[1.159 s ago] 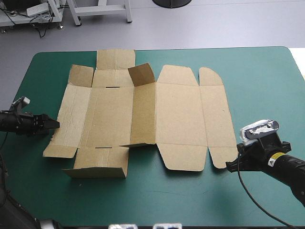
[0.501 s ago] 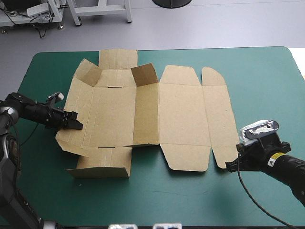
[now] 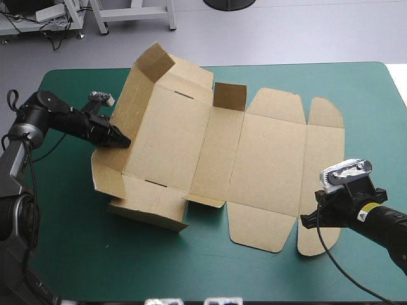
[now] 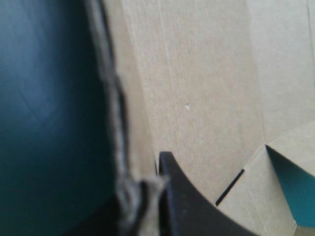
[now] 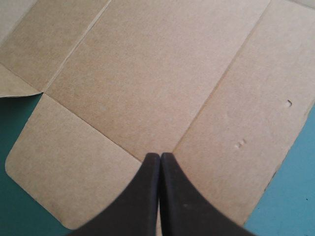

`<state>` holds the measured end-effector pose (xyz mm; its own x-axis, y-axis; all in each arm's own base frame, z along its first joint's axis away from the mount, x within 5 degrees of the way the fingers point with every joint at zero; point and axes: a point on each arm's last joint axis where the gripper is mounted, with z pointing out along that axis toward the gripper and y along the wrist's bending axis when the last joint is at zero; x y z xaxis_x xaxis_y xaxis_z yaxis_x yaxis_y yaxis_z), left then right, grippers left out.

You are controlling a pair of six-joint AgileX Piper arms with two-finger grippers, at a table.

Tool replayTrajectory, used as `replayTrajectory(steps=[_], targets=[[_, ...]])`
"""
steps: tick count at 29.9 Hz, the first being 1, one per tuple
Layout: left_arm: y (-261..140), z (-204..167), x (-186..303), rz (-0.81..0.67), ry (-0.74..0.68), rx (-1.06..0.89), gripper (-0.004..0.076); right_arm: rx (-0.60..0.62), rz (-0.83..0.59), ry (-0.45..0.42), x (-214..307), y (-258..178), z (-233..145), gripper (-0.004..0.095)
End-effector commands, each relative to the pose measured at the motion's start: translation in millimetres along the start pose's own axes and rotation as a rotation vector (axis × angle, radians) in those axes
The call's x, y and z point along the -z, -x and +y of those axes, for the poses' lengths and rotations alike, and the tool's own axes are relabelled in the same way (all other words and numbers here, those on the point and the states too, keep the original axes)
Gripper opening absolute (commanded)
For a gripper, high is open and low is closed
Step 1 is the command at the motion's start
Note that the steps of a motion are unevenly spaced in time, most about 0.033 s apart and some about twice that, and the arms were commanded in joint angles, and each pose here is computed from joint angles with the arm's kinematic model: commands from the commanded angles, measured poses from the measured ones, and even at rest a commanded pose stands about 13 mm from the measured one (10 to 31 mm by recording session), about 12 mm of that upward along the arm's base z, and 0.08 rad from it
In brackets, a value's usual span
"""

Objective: Fold the box

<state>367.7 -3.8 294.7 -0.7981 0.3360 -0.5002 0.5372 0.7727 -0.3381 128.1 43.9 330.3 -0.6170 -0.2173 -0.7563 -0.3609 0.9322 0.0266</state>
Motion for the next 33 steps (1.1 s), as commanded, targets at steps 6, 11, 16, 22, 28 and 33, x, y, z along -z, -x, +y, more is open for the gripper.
replayTrajectory(steps=[6, 11, 16, 22, 28, 33], targets=[[55.6, -115.0, 85.8, -0.16, 0.13, -0.509, -0.0009, 0.04, -0.164, -0.015, 20.5, 27.9, 0.1, -0.002], [61.4, -155.5, 93.2, -0.062, 0.327, -0.759, -0.0009, 0.056, -0.244, -0.021, 39.2, 45.3, 1.1, -0.002], [61.1, -181.6, 83.5, 0.057, 0.478, -0.922, -0.0009, 0.063, -0.313, -0.025, 56.0, 59.0, 2.0, -0.002], [62.4, -213.0, 73.0, 0.054, 0.511, -1.032, -0.0009, 0.077, -0.367, -0.031, 68.9, 68.6, 2.7, -0.002], [66.3, -239.7, 67.4, 0.015, 0.603, -1.149, -0.0009, 0.09, -0.391, -0.042, 75.8, 90.7, 1.7, -0.002], [64.3, -259.2, 63.8, 0.002, 0.641, -1.189, -0.0009, 0.105, -0.402, -0.057, 78.5, 120.3, -0.5, -0.002]])
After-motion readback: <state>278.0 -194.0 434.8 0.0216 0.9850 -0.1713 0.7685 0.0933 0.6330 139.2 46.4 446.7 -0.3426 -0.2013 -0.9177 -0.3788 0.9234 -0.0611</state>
